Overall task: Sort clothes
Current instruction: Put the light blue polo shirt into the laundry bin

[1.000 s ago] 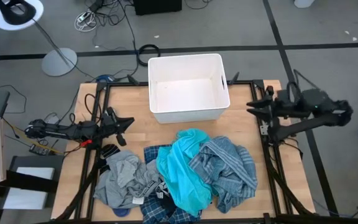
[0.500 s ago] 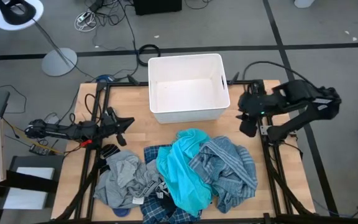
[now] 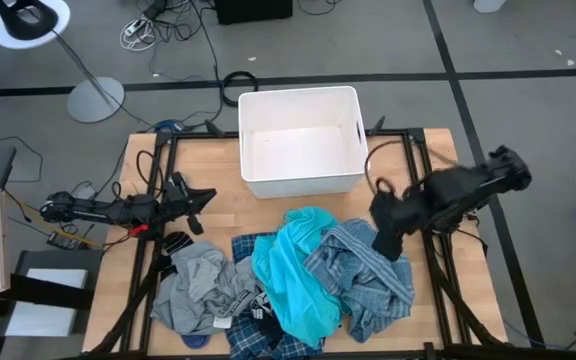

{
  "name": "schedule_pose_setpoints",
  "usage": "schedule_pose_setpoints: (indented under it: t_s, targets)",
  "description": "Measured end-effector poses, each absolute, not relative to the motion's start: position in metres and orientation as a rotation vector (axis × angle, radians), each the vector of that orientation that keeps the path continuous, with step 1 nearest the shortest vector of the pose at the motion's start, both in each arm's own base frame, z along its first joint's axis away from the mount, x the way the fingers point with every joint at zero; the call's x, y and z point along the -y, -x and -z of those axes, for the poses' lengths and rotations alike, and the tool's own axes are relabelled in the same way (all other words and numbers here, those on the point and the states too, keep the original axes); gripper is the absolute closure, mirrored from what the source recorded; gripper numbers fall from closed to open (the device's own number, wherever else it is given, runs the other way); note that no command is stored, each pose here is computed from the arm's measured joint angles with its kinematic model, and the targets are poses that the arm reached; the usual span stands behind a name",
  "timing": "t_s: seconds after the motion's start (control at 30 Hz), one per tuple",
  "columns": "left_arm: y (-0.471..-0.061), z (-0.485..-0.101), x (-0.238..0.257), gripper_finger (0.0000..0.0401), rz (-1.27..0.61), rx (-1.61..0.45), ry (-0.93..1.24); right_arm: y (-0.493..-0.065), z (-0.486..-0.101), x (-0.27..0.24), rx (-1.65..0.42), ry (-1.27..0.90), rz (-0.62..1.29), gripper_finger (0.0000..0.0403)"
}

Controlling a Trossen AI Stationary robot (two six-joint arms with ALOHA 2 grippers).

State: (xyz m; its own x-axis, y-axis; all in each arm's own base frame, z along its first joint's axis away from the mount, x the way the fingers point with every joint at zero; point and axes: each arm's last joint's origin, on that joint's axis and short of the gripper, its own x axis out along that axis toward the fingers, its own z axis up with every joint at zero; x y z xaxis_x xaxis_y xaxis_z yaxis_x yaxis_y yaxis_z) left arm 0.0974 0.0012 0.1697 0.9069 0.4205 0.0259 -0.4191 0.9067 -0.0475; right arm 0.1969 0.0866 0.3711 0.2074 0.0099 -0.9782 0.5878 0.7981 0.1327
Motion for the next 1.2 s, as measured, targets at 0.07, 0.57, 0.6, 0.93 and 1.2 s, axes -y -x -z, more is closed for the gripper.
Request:
schedule_pose_setpoints:
  t_s: [0.07, 0.57, 0.6, 0.93, 1.2]
  targets:
    - [-0.097, -0.17, -0.001, 0.0359, -0.433, 0.038, 0.042, -0.199, -0.356, -0.096, -1.333, -0.557, 0.488, 0.0135]
    - [-0.097, -0.17, -0.001, 0.0359, -0.433, 0.037, 0.042, -0.249, -0.212, -0.143, -1.467, -0.446, 0.717, 0.015]
    - [-0.097, -0.17, -0.001, 0.0359, -0.433, 0.037, 0.041, -0.252, -0.203, -0.143, -1.469, -0.452, 0.735, 0.0159]
    - [-0.097, -0.17, -0.001, 0.0359, -0.434, 0.037, 0.041, -0.272, -0.198, -0.148, -1.428, -0.559, 0.675, 0.0384]
    - [-0.097, -0.17, -0.001, 0.0359, -0.434, 0.037, 0.042, -0.256, -0.317, -0.141, -1.196, -0.576, 0.707, 0.0398]
